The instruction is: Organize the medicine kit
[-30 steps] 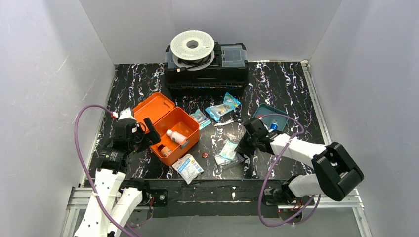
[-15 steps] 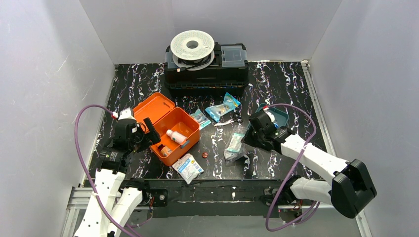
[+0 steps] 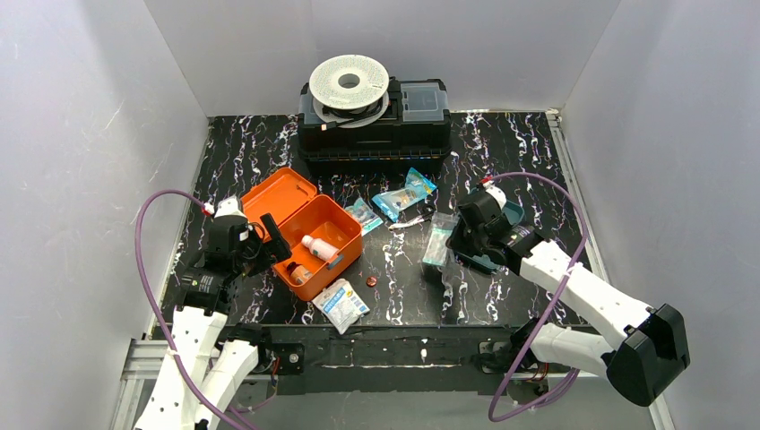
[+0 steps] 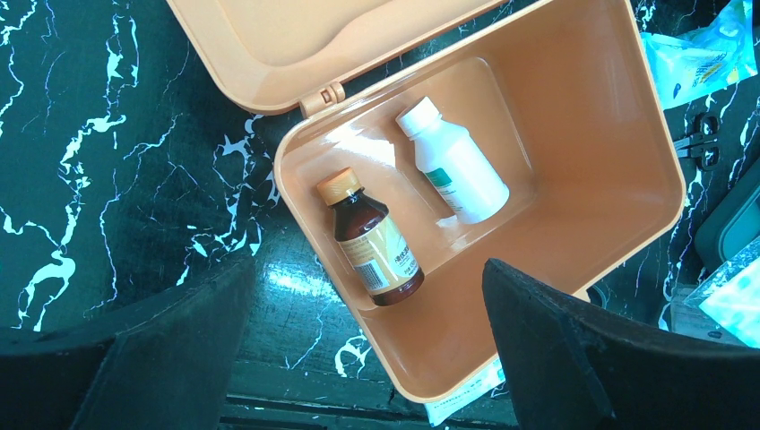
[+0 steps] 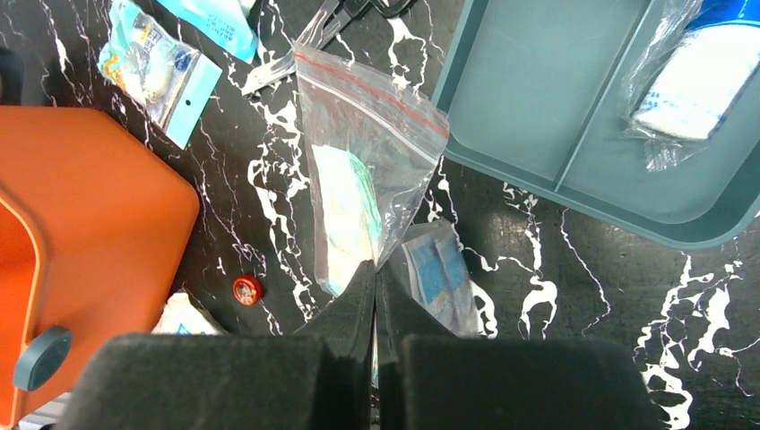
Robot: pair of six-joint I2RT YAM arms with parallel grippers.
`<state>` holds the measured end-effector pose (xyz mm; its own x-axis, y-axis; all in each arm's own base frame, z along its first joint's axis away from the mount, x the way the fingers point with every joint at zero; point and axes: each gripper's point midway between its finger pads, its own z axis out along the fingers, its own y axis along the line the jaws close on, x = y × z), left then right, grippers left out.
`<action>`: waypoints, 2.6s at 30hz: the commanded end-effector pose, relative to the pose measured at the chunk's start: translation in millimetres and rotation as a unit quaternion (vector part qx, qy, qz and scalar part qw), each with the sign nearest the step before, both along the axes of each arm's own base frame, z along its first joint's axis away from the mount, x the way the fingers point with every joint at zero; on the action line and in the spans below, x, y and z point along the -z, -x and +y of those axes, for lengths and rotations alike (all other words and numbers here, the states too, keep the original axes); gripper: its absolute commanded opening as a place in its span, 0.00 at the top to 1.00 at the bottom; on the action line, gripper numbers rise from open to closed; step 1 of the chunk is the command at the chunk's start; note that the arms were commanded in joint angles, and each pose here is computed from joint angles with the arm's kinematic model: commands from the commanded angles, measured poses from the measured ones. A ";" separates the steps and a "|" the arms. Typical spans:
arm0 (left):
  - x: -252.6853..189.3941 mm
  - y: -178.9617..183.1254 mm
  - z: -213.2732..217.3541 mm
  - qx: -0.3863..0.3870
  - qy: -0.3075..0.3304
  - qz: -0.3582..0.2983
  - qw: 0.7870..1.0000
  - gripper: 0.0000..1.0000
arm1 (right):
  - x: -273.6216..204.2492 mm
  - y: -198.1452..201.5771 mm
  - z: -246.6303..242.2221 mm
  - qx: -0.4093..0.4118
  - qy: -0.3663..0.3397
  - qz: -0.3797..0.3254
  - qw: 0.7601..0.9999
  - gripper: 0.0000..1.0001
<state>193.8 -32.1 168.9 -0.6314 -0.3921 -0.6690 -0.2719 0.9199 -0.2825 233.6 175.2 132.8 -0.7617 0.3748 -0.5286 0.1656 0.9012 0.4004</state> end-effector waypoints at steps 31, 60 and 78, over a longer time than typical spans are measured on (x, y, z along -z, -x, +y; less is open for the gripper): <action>-2.2 1.3 0.8 0.005 -0.005 -0.006 1.000 0.02 | -11.7 42.2 68.5 -0.177 -0.026 0.029 0.983 0.43; -0.7 0.8 0.1 0.007 -0.006 -0.001 1.000 0.02 | 88.6 54.8 102.5 -0.235 -0.015 0.156 0.959 0.45; 0.2 0.3 -0.2 0.008 -0.006 0.001 1.000 0.02 | 102.4 57.0 110.6 -0.254 -0.023 0.168 0.952 0.91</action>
